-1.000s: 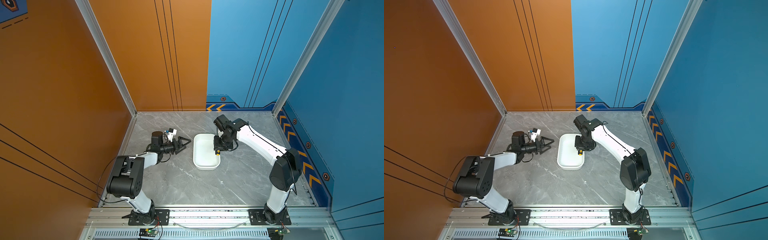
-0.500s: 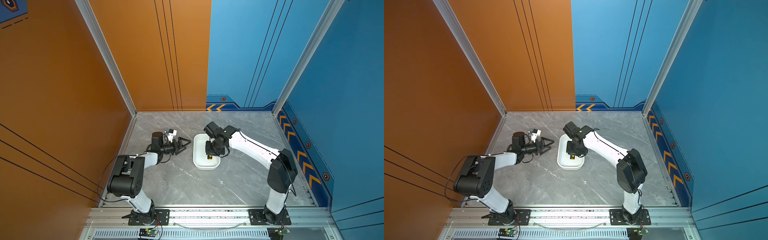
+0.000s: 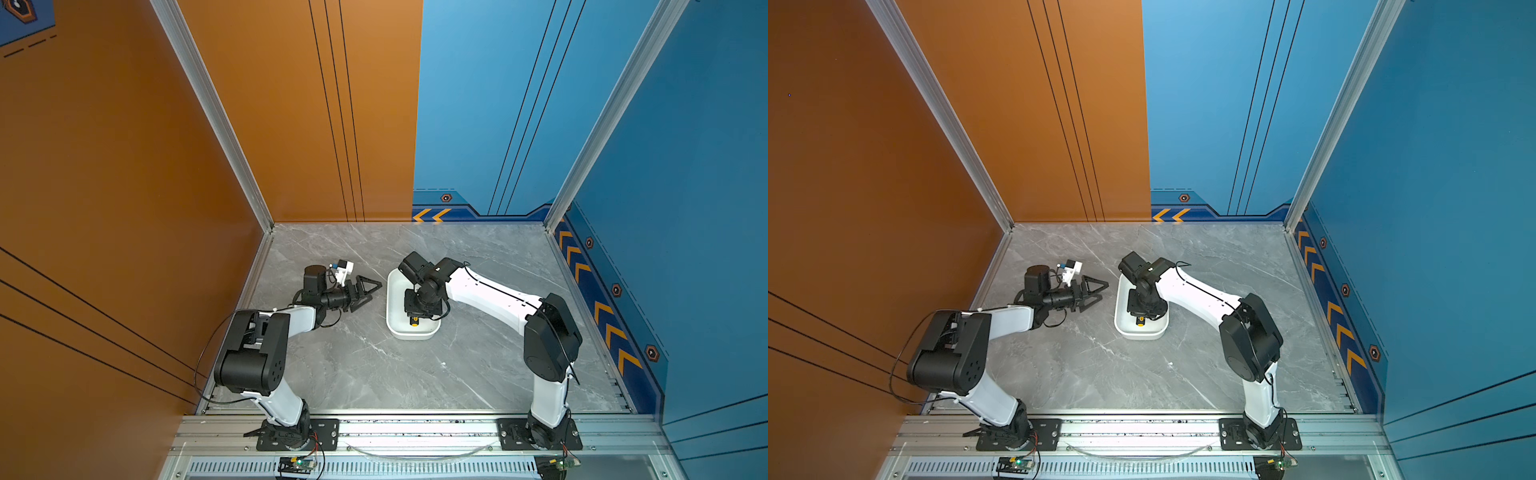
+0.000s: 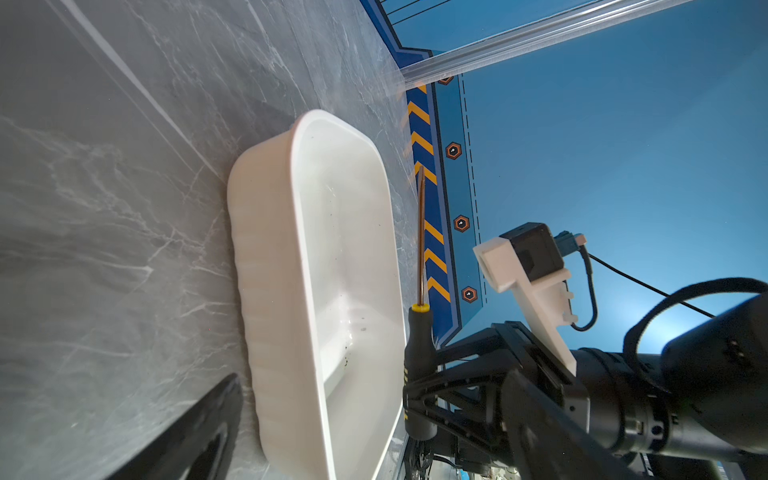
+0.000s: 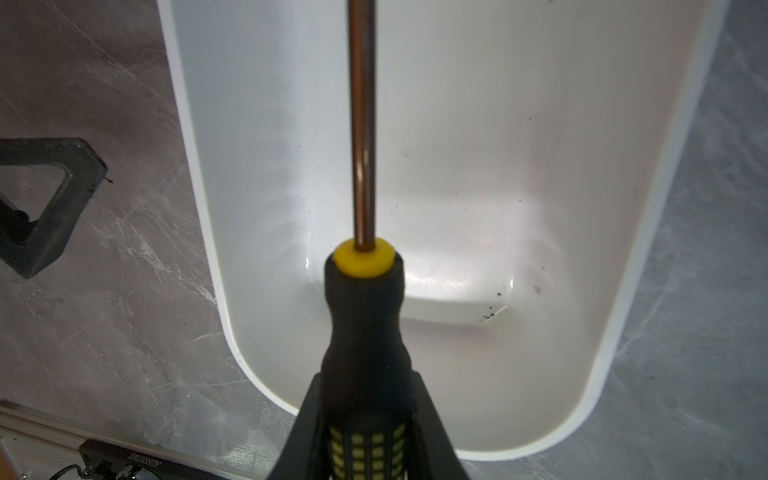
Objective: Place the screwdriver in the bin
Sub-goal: 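Lower the held screwdriver into the white bin with the right gripper, then open the right gripper and lift it away from the bin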
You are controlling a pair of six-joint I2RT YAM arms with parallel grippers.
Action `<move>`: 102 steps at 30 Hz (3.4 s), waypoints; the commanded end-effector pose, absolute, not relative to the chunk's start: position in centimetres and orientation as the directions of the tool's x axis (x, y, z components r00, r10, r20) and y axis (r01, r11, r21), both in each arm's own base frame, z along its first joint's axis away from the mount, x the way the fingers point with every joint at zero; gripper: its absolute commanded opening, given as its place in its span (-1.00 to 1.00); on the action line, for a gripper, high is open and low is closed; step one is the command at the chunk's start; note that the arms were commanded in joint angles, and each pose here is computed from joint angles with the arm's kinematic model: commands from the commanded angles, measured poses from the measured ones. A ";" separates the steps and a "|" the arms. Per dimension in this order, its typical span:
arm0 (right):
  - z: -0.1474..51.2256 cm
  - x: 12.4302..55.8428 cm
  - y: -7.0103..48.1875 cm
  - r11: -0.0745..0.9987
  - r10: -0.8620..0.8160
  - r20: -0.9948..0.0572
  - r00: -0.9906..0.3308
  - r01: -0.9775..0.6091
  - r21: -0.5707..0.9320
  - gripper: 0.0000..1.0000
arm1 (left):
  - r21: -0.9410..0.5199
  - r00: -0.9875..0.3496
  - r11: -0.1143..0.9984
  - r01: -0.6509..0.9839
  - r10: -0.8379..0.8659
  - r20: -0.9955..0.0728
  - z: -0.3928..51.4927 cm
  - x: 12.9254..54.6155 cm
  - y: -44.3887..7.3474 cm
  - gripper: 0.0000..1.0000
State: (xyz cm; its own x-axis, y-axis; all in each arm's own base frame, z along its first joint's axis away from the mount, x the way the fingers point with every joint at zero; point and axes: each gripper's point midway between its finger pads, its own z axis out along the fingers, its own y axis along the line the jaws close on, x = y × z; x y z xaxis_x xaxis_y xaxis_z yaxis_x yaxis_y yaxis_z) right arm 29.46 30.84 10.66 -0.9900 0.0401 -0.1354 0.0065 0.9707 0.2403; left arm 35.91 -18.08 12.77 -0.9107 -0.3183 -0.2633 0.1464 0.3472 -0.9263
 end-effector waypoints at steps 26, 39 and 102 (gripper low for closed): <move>4.8 29.5 30.8 0.986 0.053 -0.064 -0.997 0.042 0.164 -1.00 | -0.924 -0.919 0.360 0.130 -0.306 -0.249 11.3 35.3 -18.3 0.96; 2.8 29.6 30.7 0.987 0.063 -0.031 -0.998 0.058 0.151 -1.00 | -0.924 -0.919 0.363 0.122 -0.309 -0.243 10.9 35.3 -18.1 0.96; 25.2 32.3 11.0 0.974 -0.184 -0.626 -0.758 -0.226 -0.012 0.31 | -0.325 -0.544 0.945 0.039 -0.253 -0.800 17.3 35.0 -3.3 0.96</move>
